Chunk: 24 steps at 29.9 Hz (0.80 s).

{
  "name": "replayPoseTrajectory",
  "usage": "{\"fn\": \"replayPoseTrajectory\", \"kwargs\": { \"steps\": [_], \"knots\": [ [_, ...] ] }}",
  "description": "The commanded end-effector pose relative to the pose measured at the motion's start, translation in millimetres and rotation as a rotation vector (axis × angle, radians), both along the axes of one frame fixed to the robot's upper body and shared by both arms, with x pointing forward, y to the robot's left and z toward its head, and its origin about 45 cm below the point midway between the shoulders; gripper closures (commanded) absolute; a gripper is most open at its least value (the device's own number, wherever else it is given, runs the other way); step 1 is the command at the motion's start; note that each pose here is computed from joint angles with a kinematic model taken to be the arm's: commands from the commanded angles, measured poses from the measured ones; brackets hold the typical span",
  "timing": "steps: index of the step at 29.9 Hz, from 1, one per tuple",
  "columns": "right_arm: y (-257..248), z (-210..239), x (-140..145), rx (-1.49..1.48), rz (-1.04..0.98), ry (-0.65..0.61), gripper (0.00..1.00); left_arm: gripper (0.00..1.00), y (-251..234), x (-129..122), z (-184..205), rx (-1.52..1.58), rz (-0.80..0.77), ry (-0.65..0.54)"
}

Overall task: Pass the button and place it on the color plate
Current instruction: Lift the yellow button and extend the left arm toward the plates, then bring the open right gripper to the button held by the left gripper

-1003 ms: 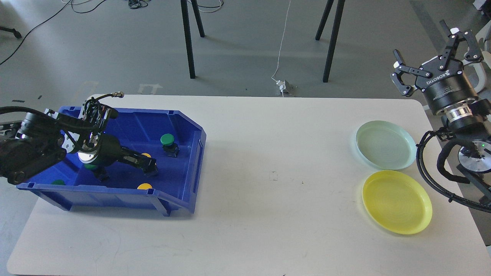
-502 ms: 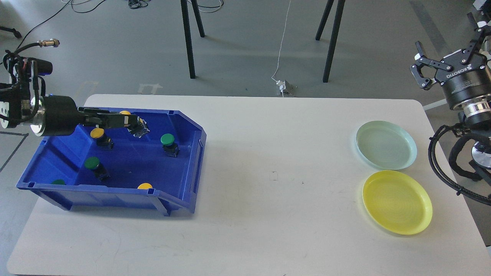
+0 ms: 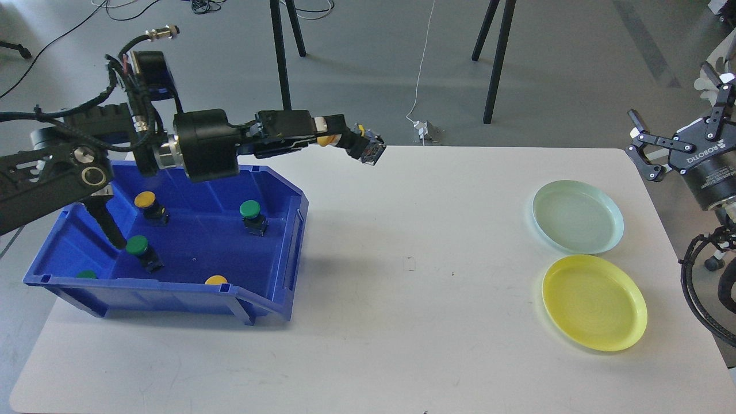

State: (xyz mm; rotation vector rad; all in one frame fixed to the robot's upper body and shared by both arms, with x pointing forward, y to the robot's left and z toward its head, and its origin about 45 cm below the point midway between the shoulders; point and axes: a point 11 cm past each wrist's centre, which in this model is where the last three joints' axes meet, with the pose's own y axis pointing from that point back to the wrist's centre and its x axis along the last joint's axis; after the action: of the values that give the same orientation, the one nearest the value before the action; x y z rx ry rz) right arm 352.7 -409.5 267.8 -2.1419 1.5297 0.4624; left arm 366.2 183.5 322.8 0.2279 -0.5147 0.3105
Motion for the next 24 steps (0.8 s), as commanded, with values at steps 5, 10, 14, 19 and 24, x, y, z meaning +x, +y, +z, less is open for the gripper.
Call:
{"fn": "replayPoseTrajectory", "kwargs": {
  "steps": [5, 10, 14, 19, 24],
  "knots": [
    [59.3, -31.9, -36.5, -0.074, 0.208, 0.047, 0.00, 0.89, -63.6, 6.5, -33.7, -0.134, -0.007, 0.073],
    [113.3, -63.3, -53.4, -0.040, 0.332, 0.090, 0.00, 0.89, -70.2, 3.5, -45.2, -0.141, -0.007, 0.097],
    [151.0, -72.4, -53.1, -0.001, 0.399, 0.098, 0.00, 0.89, -69.8, 3.1, -46.2, -0.140, -0.009, 0.102],
    [183.6, -70.9, -47.7, 0.006, 0.468, 0.087, 0.00, 0.89, -70.5, 2.8, -46.2, -0.141, -0.011, 0.105],
    [203.3, -63.2, -41.8, -0.018, 0.534, 0.067, 0.00, 0.89, -70.6, 2.7, -46.2, -0.141, -0.012, 0.106]
  ]
}}
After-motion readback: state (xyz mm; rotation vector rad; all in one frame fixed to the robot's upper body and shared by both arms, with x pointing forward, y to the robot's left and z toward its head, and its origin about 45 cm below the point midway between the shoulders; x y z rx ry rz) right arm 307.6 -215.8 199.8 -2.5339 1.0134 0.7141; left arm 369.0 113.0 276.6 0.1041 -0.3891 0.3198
